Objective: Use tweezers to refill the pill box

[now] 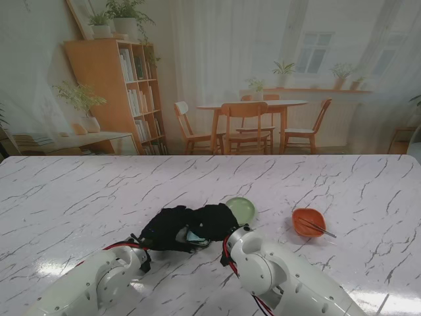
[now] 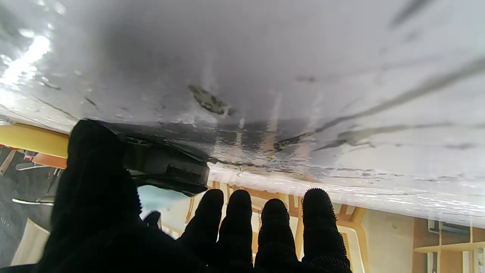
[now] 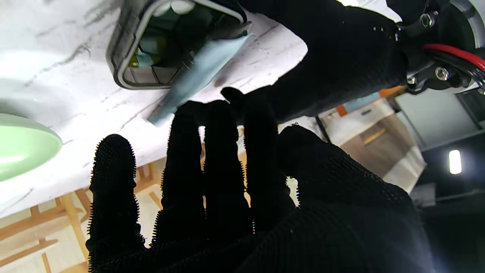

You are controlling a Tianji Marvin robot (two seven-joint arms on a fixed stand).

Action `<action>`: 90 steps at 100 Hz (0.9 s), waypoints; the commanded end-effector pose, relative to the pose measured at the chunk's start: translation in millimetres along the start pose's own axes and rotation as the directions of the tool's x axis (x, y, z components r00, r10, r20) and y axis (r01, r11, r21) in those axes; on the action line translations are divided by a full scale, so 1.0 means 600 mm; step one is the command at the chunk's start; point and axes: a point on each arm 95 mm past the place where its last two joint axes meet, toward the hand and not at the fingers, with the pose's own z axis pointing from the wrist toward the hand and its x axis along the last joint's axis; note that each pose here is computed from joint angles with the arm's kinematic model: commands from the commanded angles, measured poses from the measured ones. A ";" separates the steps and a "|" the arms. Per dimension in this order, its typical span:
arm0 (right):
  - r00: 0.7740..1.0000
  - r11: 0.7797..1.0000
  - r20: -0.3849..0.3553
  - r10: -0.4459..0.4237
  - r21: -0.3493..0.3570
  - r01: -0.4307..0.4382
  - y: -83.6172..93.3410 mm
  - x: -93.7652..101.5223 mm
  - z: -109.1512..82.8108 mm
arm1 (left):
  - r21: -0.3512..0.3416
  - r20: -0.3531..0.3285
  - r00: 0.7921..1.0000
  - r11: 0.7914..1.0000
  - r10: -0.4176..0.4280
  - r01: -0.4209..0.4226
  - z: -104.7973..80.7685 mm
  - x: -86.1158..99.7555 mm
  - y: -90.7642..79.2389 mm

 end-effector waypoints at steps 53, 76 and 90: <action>0.999 0.999 0.033 0.036 0.022 -0.036 -0.024 -0.020 -0.028 | 0.003 0.023 1.000 1.000 -0.004 0.004 -0.025 0.008 0.009; 0.999 0.989 0.032 0.024 -0.150 -0.019 0.033 -0.025 -0.069 | 0.090 0.104 0.994 0.995 0.041 -0.050 -0.063 0.005 -0.049; 0.998 0.973 0.047 -0.032 -0.225 0.042 0.073 -0.040 -0.113 | 0.152 0.167 0.984 0.984 0.066 -0.092 -0.096 0.004 -0.089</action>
